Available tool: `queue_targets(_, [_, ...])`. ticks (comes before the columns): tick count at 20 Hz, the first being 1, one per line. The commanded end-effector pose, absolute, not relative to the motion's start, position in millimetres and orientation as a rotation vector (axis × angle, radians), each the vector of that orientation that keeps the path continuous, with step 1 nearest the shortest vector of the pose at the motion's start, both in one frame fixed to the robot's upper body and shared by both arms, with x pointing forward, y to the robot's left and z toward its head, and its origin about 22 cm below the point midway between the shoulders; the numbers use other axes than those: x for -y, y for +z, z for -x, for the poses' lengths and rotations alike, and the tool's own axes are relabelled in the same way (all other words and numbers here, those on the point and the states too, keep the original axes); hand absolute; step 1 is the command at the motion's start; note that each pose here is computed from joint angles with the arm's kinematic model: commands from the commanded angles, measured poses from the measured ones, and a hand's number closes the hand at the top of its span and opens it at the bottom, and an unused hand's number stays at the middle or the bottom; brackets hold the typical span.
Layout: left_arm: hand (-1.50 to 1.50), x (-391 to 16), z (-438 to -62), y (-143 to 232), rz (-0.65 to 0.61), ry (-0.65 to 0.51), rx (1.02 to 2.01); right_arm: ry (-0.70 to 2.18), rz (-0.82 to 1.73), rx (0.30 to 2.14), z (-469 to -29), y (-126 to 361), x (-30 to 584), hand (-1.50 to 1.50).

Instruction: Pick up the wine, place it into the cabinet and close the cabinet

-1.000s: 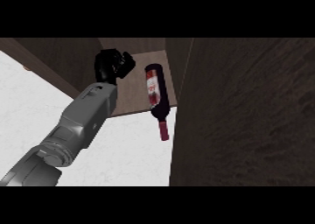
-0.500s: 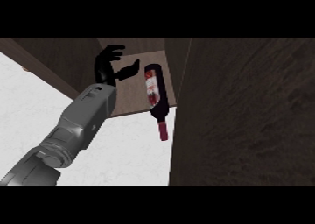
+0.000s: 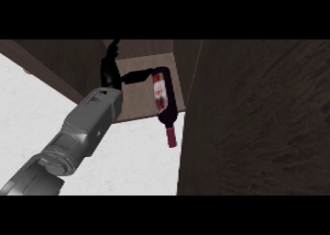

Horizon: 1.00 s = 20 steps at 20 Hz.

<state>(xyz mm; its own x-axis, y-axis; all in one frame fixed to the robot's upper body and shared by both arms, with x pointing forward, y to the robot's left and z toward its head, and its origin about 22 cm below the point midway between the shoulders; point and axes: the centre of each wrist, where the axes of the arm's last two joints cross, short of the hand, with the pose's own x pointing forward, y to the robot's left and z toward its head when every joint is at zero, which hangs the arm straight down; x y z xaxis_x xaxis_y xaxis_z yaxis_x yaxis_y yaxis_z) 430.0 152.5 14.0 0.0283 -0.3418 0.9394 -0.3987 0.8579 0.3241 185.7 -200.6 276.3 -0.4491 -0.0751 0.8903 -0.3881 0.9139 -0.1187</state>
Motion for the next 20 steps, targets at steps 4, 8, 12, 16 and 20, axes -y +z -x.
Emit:
queue_targets(4, [-1.5, -192, -434, 19, -0.585, -0.083, 1.625, 0.362, -0.352, 2.028, -181, 279, 204, -1.5])
queue_targets(8, [-1.5, -186, -438, 28, -0.375, -0.143, 1.712, 0.355, -0.347, 2.039, -177, 279, 199, -1.5])
queue_targets(12, [-1.5, -153, -438, 35, -0.065, -0.074, 1.827, 0.326, -0.316, 2.005, -181, 281, 203, -1.5])
queue_targets(16, [-1.5, -159, -439, 38, 0.095, 0.037, 1.919, 0.307, -0.31, 2.005, -170, 273, 208, -1.5])
queue_targets(20, [-1.5, -135, -443, 54, 0.238, 0.012, 1.881, 0.282, -0.262, 2.009, -176, 281, 208, -1.5])
